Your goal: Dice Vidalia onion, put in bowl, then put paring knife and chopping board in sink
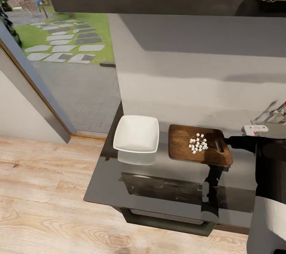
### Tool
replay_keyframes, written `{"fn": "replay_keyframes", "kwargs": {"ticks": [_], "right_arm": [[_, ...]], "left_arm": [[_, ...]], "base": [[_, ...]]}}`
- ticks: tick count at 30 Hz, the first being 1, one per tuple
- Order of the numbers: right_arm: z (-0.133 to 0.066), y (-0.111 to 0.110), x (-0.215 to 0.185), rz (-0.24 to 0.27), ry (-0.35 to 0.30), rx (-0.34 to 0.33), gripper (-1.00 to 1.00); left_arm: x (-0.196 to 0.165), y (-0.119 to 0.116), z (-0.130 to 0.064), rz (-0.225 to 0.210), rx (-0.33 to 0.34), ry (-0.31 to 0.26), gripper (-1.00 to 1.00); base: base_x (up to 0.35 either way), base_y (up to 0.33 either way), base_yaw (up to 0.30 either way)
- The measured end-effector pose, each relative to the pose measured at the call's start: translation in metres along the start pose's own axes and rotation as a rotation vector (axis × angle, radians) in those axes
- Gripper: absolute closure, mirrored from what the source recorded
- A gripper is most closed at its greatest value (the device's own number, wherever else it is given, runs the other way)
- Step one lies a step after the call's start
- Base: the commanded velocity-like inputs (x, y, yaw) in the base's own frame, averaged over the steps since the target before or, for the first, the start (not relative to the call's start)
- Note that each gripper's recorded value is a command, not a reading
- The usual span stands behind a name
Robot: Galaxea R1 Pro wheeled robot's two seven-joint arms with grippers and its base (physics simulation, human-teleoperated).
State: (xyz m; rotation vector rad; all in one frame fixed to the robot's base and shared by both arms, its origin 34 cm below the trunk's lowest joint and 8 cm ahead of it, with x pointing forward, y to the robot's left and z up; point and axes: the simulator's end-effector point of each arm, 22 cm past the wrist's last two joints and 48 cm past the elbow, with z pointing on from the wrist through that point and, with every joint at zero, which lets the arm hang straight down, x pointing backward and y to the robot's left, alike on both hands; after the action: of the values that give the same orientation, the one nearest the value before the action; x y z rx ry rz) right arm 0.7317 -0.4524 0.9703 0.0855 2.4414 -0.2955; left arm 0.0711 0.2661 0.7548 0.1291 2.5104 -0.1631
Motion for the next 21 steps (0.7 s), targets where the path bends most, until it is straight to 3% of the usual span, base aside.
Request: {"fn": "replay_keyframes", "kwargs": {"ticks": [21], "right_arm": [[0.008, 0.0006, 0.0088, 0.004, 0.019, -0.002, -1.0]], "left_arm": [[0.0028, -0.0006, -0.0028, -0.002, 0.001, 0.016, -1.0]], "base": [[0.0, 0.0, 0.0]]}}
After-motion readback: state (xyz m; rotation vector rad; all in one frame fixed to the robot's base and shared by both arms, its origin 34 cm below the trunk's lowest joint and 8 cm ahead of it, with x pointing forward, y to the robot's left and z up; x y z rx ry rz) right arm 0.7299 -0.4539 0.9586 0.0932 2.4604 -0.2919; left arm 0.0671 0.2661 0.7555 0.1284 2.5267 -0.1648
